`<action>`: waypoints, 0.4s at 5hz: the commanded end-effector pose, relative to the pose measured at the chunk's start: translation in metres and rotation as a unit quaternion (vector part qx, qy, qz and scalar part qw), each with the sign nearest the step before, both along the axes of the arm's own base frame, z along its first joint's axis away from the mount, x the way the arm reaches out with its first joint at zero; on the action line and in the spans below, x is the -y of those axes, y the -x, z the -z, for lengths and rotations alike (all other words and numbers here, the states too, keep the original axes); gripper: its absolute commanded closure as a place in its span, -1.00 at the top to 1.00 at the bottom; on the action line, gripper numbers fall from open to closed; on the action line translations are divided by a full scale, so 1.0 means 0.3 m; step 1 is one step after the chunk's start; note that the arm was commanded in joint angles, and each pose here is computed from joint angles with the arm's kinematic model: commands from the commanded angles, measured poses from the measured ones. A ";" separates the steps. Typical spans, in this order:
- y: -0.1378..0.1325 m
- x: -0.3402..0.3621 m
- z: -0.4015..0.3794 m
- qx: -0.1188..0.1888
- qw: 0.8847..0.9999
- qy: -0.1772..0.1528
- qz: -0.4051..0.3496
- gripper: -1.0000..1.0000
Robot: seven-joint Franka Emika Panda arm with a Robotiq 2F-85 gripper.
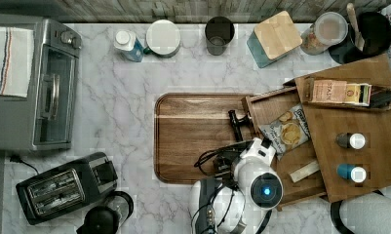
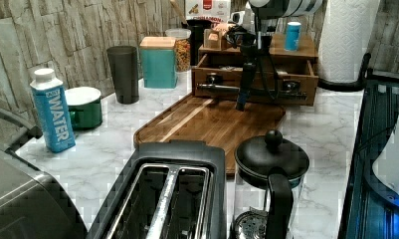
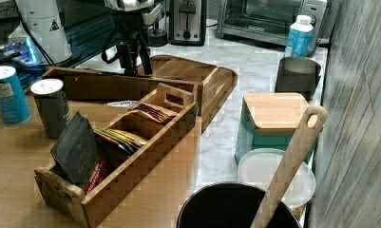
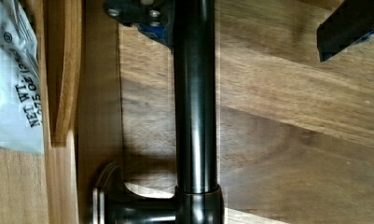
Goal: Open the drawer.
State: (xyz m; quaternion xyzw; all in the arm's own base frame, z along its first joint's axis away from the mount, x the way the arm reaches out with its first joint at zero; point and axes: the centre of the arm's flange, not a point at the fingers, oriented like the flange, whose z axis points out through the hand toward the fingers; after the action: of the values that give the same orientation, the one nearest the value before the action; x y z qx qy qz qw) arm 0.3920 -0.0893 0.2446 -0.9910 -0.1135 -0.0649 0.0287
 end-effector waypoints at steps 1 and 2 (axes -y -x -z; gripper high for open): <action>0.198 -0.342 0.111 -0.092 0.995 -0.038 -0.015 1.00; 0.188 -0.361 0.101 -0.097 0.994 -0.047 -0.010 1.00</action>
State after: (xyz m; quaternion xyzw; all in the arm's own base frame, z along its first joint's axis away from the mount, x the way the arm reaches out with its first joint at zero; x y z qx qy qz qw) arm 0.3871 -0.0458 0.2425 -0.9939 -0.0765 -0.0605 0.0507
